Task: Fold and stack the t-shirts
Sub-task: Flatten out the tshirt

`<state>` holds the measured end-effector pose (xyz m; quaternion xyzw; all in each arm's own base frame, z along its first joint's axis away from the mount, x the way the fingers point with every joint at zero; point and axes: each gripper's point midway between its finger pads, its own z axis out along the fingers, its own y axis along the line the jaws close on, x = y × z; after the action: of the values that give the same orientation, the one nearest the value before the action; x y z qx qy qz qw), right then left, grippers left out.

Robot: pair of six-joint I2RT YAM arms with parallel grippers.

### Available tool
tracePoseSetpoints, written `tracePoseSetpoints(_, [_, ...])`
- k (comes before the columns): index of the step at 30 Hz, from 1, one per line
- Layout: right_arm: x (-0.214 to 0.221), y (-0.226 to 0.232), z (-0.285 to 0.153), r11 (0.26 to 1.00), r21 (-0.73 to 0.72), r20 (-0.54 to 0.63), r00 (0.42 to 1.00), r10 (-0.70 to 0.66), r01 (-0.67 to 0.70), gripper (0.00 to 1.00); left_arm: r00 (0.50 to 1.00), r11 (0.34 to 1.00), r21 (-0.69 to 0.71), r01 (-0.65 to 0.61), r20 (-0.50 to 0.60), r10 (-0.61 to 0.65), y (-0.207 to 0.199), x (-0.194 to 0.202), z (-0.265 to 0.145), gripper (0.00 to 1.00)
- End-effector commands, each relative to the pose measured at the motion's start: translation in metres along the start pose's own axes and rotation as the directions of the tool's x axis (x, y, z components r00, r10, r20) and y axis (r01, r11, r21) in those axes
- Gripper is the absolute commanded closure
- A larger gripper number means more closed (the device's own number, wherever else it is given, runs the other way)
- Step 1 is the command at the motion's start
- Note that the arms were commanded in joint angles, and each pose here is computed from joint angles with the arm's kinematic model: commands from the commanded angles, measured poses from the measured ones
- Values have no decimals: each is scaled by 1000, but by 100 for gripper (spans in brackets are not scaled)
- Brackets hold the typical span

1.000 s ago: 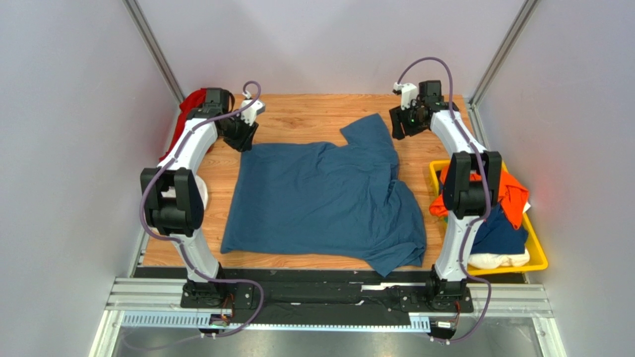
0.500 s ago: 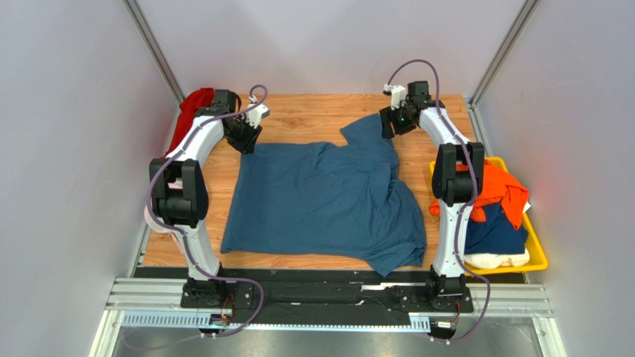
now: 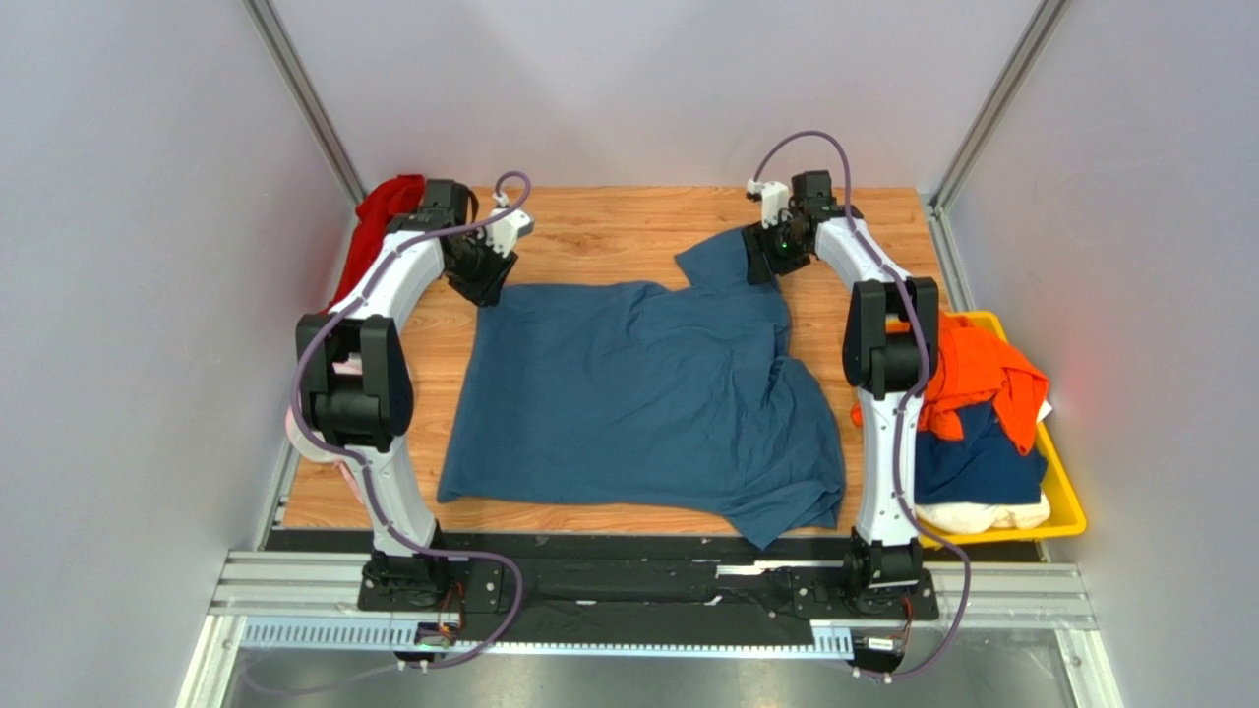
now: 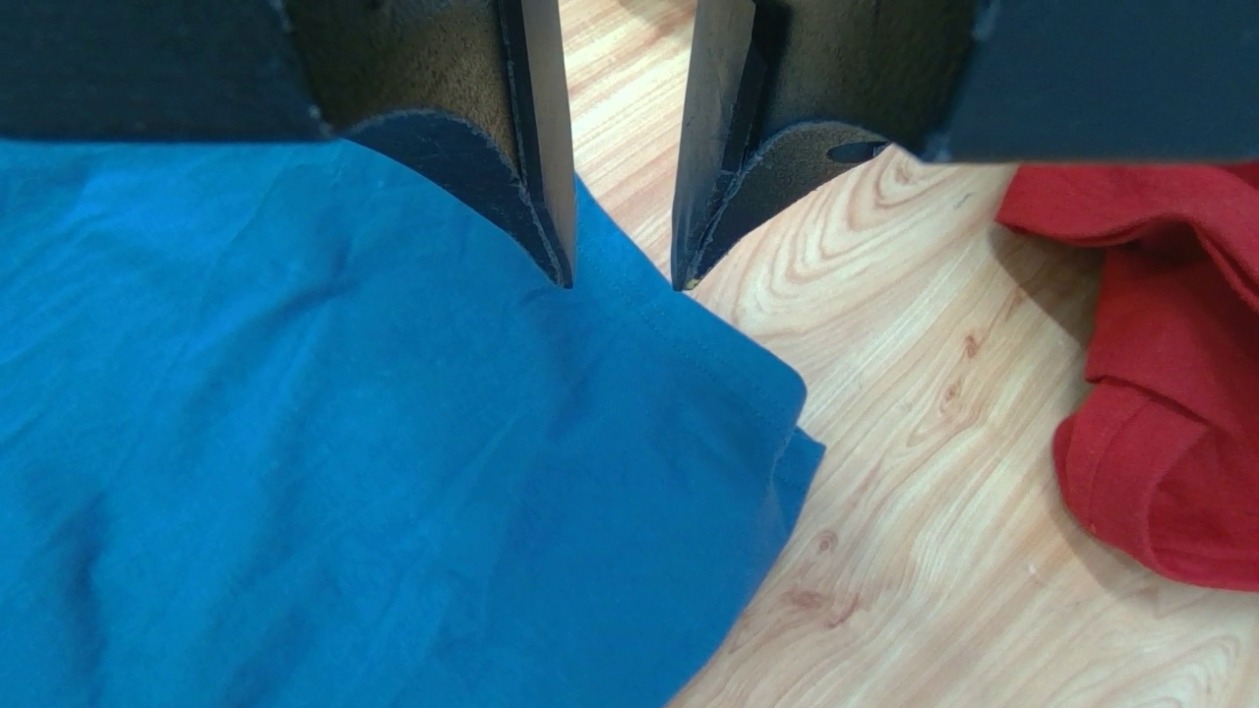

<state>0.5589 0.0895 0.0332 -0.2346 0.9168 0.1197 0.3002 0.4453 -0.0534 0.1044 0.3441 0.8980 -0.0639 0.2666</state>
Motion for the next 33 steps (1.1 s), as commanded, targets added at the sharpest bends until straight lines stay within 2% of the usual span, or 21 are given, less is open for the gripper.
tracePoseSetpoints(1, [-20, -12, -2, 998, 42, 44, 998, -43, 41, 43, 999, 999, -24, -33, 20, 34, 2, -5, -6, 62])
tracePoseSetpoints(4, [-21, -14, 0, 998, 54, 42, 998, -48, 46, 51, 999, 999, -29, -36, 17, 37, 3, -4, -7, 62])
tracePoseSetpoints(8, [-21, -18, 2, 996, 67, 38, 998, -56, 53, 69, 999, 999, -31, -36, 8, 36, 3, -3, -4, 62])
tracePoseSetpoints(11, [-23, -18, 0, 996, 70, 38, 997, -60, 58, 77, 999, 998, -36, -43, 9, 44, 5, -9, 2, 62])
tracePoseSetpoints(20, [-26, -21, -4, 993, 94, 31, 997, -75, 72, 100, 995, 993, -69, -95, 38, 97, 19, -54, 20, 64])
tracePoseSetpoints(26, [-31, -20, -13, 990, 110, 30, 996, -90, 86, 100, 987, 982, -100, -162, -10, 162, 26, -72, 45, 66])
tracePoseSetpoints(33, [-30, -20, -23, 986, 126, 19, 994, -111, 108, 100, 966, 964, -96, -248, -97, 239, 20, -64, 76, 68])
